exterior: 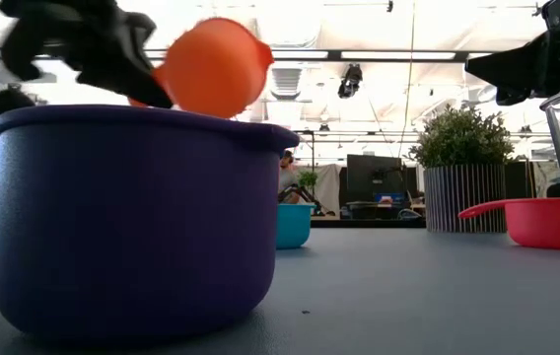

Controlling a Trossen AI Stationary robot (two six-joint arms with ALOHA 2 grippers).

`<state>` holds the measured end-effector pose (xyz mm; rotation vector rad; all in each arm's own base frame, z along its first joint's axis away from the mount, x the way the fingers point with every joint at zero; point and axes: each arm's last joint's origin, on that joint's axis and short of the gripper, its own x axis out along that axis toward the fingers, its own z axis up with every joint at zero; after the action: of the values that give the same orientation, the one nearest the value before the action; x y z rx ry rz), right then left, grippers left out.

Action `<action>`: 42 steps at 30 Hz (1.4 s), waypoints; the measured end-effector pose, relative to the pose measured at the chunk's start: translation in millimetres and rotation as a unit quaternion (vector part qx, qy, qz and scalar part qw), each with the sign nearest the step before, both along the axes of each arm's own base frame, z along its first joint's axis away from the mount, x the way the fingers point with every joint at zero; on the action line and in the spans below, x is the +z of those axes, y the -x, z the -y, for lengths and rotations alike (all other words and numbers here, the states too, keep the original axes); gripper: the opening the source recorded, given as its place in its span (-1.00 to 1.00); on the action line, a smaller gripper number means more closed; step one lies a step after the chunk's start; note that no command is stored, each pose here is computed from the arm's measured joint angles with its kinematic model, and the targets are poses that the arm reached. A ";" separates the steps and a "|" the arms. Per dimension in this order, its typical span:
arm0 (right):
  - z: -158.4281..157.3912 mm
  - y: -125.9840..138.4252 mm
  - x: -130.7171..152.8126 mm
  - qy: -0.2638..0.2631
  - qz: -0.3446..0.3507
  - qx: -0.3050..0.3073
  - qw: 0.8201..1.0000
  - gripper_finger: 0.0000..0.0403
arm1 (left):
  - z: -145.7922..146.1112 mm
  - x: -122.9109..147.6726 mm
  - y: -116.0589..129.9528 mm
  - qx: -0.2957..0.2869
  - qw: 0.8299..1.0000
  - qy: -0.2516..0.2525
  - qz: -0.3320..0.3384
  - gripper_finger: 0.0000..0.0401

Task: Nest measuring cups in basket
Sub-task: Stack the orange measuring cup on top of the purple measuring cup

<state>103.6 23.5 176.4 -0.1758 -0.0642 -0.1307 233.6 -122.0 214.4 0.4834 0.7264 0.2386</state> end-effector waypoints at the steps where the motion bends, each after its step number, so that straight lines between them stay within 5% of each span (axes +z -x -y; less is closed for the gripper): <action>1: 0.0 0.0 0.0 0.000 0.000 0.000 1.000 -0.94 | 6.7 -2.9 1.8 -0.005 1.000 -0.008 0.001 -1.00; 21: 0.0 0.0 0.0 0.000 0.000 0.000 1.000 -0.94 | 109.7 -32.2 -28.6 -0.077 0.994 -0.069 -0.027 -1.00; 33: 0.0 0.0 0.0 0.000 0.000 0.000 1.000 -0.94 | 118.8 -43.6 -32.3 -0.064 0.994 -0.078 -0.050 -0.99; 42: 0.0 -0.1 0.0 0.000 0.000 0.000 1.000 -0.94 | 121.3 -44.5 -30.9 -0.080 0.993 -0.053 -0.069 -0.78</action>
<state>103.7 23.5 176.4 -0.1761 -0.0636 -0.1308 264.6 -243.3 169.9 0.6616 0.8081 0.0951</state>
